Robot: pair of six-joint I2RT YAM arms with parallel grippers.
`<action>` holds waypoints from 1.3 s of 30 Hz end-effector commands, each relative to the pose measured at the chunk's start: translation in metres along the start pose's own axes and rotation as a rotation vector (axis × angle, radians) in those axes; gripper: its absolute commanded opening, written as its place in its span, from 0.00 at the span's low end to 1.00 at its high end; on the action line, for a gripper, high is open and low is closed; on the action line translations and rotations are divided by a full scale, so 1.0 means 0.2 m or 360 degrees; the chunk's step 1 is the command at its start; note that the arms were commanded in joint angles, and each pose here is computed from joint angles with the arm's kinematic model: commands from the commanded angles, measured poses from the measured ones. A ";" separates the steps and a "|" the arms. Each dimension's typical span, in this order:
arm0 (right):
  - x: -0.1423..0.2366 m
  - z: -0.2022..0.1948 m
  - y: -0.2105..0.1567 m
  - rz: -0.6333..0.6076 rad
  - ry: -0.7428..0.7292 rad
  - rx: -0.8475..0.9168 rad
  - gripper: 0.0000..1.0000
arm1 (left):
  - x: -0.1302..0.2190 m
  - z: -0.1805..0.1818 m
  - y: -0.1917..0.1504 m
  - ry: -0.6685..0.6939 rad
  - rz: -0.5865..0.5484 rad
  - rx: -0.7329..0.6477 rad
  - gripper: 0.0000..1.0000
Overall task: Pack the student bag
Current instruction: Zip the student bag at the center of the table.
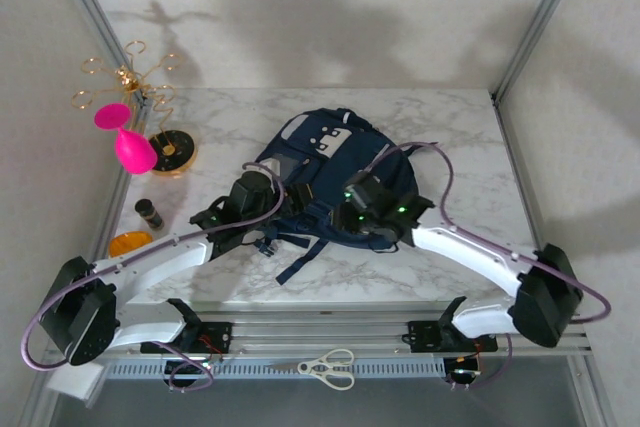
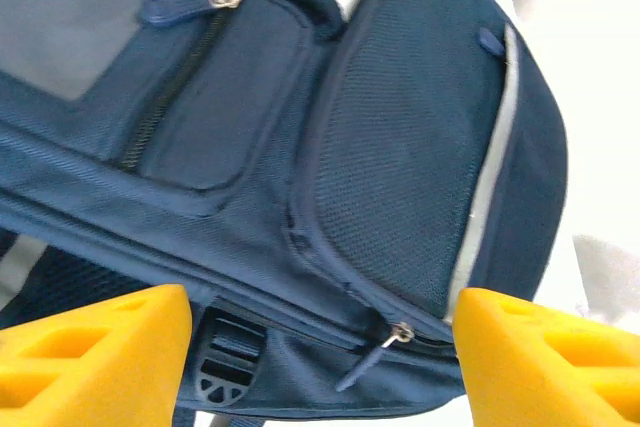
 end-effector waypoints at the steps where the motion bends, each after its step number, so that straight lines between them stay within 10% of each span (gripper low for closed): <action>1: -0.02 0.06 0.02 -0.0096 -0.0093 -0.0095 0.53 | 0.03 0.00 0.09 -0.0041 -0.0147 0.0087 0.70; 26: -0.15 -0.20 0.33 -0.0294 -0.0216 -0.0016 0.52 | -0.11 -0.18 0.00 -0.0230 -0.0005 0.0018 0.69; 39: -0.09 -0.08 0.05 -0.0085 -0.0239 -0.0148 0.57 | -0.19 -0.12 -0.01 -0.0111 -0.0022 0.0081 0.71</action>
Point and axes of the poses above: each hand's point on the last joint's axis, 136 mm out from that joint toward the fingers, its own x axis back along the fingers, its own z axis along the line the jaws close on, y = z × x, the point moved 4 cm from there along x, back along the fingers, and after that the axes turned 2 degrees about -x, right-handed, at the moved point
